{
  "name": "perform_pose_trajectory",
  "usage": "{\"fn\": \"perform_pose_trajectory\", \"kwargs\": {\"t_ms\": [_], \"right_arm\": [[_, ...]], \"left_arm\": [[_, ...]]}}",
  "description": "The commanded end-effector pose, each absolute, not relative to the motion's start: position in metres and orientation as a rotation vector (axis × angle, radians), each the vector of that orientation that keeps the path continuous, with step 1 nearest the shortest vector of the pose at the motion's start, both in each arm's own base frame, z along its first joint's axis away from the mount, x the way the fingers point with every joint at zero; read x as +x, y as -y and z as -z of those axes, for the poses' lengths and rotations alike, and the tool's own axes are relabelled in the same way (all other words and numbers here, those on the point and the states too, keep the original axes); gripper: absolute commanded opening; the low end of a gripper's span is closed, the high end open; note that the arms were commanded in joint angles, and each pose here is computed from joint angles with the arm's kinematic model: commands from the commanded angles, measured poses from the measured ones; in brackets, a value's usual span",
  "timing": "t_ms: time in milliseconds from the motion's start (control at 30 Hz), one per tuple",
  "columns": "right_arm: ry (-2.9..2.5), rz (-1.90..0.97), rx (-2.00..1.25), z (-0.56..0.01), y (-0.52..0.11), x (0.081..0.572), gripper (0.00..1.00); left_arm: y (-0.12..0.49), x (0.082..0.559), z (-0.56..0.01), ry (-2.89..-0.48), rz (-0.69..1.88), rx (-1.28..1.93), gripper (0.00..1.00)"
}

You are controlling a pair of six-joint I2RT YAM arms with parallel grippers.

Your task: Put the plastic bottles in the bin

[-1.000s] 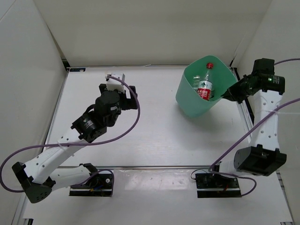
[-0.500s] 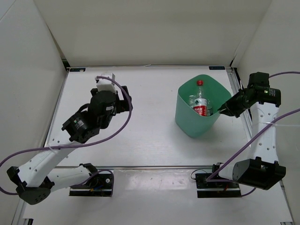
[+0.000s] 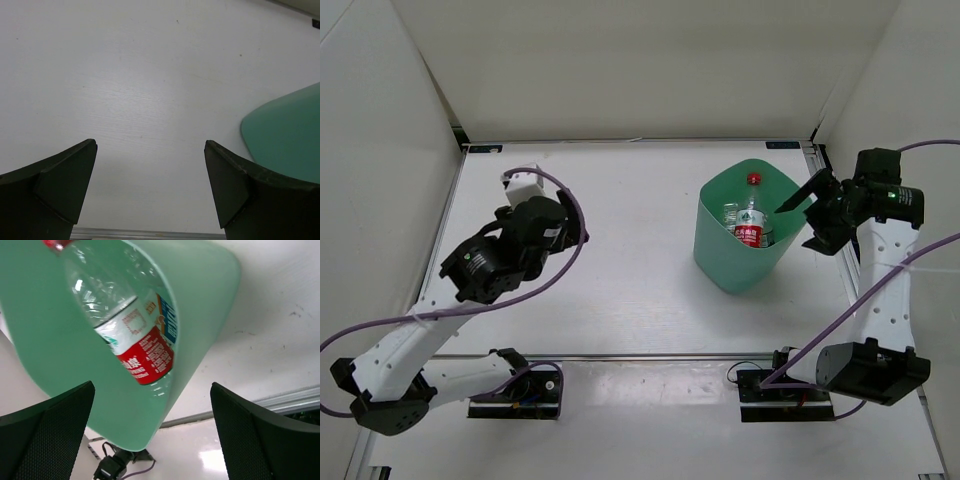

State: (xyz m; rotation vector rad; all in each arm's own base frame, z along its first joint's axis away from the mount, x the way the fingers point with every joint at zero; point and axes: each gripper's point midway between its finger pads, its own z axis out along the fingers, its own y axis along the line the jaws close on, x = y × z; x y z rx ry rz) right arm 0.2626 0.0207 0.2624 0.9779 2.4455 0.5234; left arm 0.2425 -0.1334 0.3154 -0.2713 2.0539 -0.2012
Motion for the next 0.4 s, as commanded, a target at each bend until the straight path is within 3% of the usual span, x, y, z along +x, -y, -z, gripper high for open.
{"fn": "perform_pose_trajectory", "kwargs": {"t_ms": [0, 367], "right_arm": [[-2.339, -0.506, 0.821, -0.299, -0.016, 0.269, 1.0], [-2.182, -0.449, 0.677, -0.357, -0.014, 0.246, 1.0]], "left_arm": [[0.118, 0.237, -0.325, -2.002, 0.204, -0.317, 1.0], [0.115, 0.236, -0.307, -2.031, 0.153, -0.274, 1.0]]}}
